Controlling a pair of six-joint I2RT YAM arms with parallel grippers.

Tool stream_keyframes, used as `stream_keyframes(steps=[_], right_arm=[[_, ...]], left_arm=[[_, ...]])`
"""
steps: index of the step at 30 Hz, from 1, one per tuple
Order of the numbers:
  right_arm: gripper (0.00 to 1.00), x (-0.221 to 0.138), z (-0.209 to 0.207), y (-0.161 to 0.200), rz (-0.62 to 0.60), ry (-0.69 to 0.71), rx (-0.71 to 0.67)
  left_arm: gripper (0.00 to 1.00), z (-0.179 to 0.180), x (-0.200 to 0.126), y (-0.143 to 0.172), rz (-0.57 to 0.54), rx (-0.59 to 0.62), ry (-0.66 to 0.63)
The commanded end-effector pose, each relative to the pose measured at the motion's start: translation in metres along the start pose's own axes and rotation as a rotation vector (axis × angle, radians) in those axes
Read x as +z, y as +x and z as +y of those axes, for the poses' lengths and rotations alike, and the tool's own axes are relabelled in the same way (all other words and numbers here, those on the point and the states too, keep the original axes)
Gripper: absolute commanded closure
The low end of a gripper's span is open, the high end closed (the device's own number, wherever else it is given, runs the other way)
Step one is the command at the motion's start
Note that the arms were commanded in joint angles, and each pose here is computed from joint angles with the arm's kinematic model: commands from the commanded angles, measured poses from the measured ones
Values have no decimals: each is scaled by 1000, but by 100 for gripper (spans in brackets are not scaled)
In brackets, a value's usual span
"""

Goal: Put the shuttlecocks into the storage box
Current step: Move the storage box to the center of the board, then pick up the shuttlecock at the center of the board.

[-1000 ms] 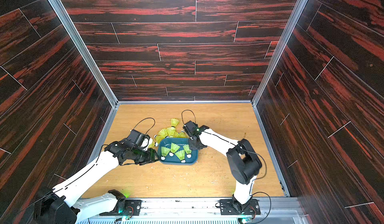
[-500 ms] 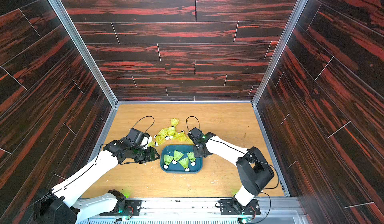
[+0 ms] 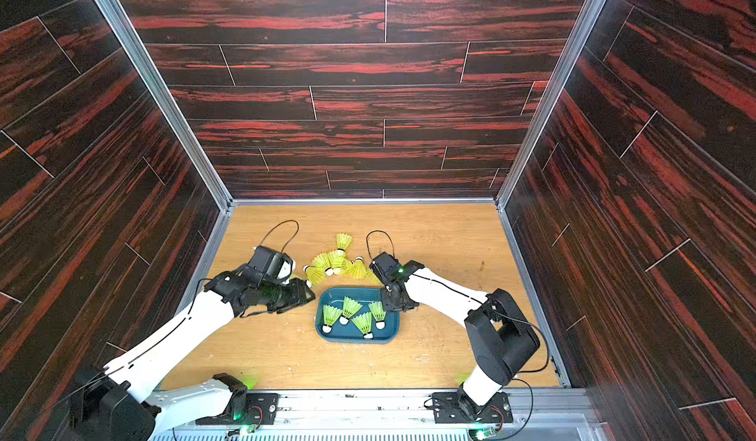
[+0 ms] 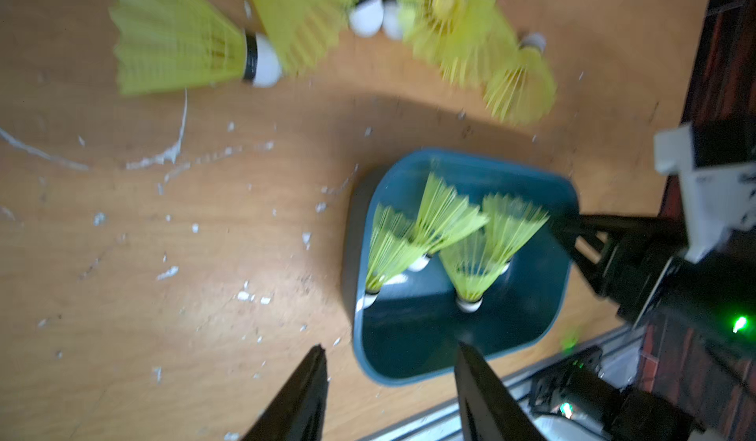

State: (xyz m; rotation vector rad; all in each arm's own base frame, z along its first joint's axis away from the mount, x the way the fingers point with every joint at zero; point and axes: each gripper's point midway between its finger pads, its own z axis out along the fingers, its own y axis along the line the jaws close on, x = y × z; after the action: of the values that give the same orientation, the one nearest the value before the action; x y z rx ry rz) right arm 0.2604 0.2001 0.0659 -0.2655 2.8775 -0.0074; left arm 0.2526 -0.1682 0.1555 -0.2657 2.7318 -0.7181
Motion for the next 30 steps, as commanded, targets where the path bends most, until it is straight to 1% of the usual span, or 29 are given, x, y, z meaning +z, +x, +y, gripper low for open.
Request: stream_keyframes(steps=[1,6,8,10,15,16,17,19,23,25,27,30], right_arm=[[55,-22,3,-11,-29,-12,2],[45,-53,5,-28,-87,-32,9],[42,-66,10,-36,-115,-67,7],[36,-80,20,-45,-152,-126,-10],[15,-111,61,-77,-242,-345,-81],[10,-115,69,-82,-246,-379,-95],[2,-117,77,-89,-252,-415,-107],[2,-121,90,-104,-258,-460,-122],[2,-109,113,-130,-229,-504,-144],[5,-97,121,-138,-211,-520,-148],[8,-84,127,-147,-188,-535,-144],[9,-74,132,-154,-177,-533,-149]], left_arm=[[44,-4,-4,-20,-62,-31,-12],[44,3,-3,-37,-120,-114,-52],[43,9,-3,-45,-154,-169,-69],[43,18,-4,-54,-191,-237,-89],[44,41,4,-71,-249,-423,-107],[44,41,8,-75,-257,-449,-94],[45,41,13,-80,-265,-479,-79],[47,43,23,-83,-258,-540,-69],[50,46,49,-87,-224,-667,-54],[52,53,62,-88,-222,-739,-71],[53,61,72,-88,-233,-825,-88],[55,78,76,-87,-281,-918,-141]])
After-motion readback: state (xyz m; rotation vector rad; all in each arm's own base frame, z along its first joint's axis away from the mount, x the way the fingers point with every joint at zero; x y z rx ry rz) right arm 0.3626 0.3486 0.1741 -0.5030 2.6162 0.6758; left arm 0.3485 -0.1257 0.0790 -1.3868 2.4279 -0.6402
